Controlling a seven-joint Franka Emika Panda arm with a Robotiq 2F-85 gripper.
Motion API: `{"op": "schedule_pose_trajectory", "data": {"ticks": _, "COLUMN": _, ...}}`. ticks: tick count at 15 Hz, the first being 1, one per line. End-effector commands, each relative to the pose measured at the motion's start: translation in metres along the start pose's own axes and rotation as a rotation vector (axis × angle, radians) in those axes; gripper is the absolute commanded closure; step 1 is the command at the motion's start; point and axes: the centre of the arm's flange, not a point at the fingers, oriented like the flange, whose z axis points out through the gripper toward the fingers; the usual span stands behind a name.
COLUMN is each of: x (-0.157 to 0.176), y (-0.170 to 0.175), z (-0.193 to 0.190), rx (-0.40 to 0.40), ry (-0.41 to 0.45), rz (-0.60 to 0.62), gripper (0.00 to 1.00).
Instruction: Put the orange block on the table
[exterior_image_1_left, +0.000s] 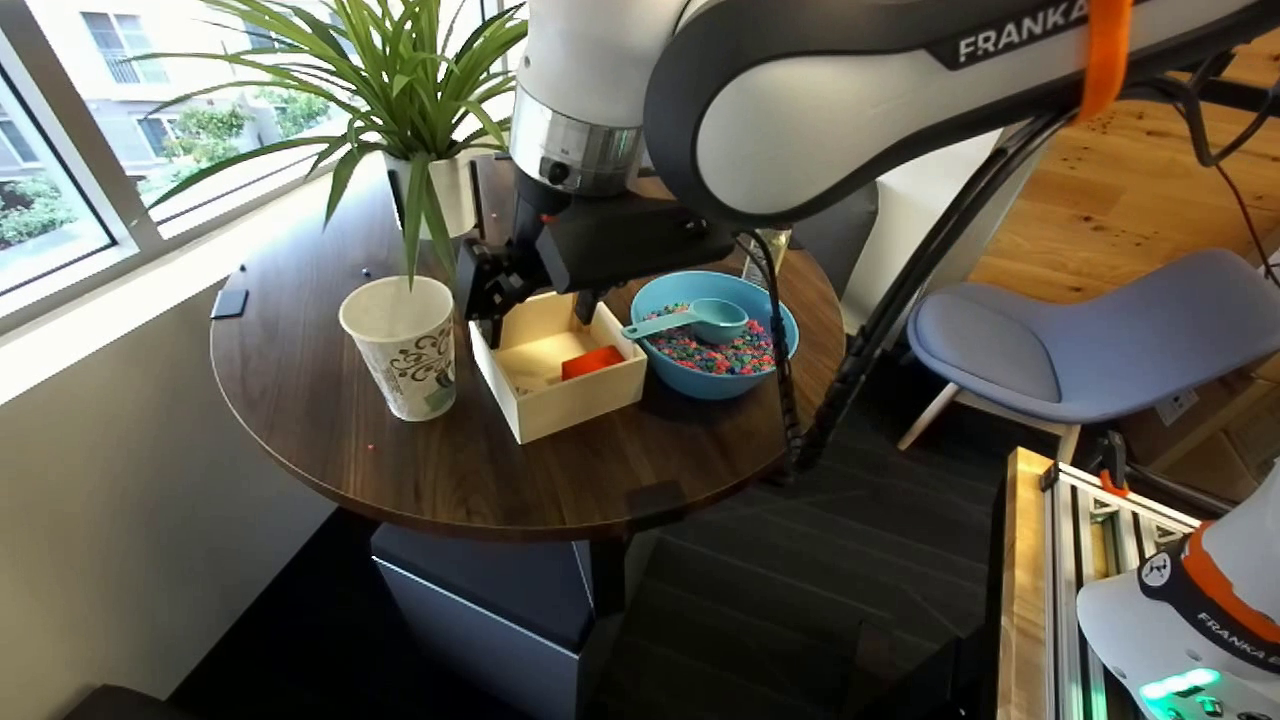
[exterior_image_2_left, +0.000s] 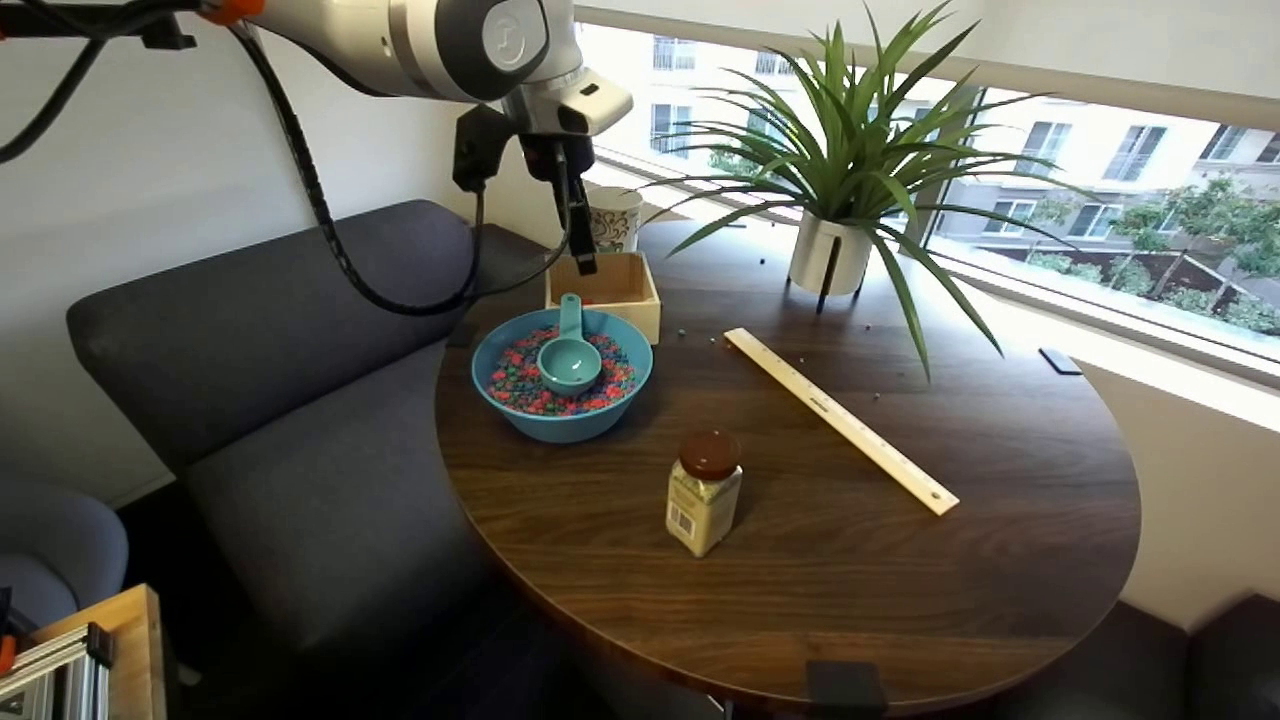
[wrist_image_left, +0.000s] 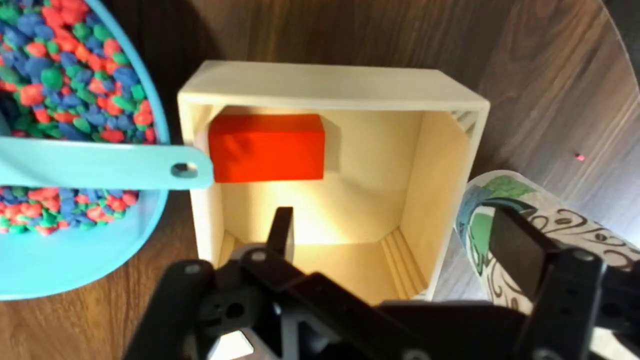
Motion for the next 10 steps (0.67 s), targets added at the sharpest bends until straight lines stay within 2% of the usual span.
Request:
{"op": "schedule_pose_trajectory", "data": {"ticks": 1, "x": 0.014, "y": 0.001, "z": 0.008, "rx": -0.034, "ry": -0.017, "rz": -0.095, "gripper": 0.00}}
{"op": "schedule_pose_trajectory", "data": {"ticks": 6, "x": 0.011, "y": 0.016, "z": 0.020, "rx": -0.114, "ry": -0.051, "rz": -0.069, "gripper": 0.00}}
{"op": "schedule_pose_trajectory", "data": {"ticks": 10, "x": -0.005, "y": 0.010, "z": 0.024, "rx": -0.142, "ry": -0.053, "rz": -0.014, "gripper": 0.00}}
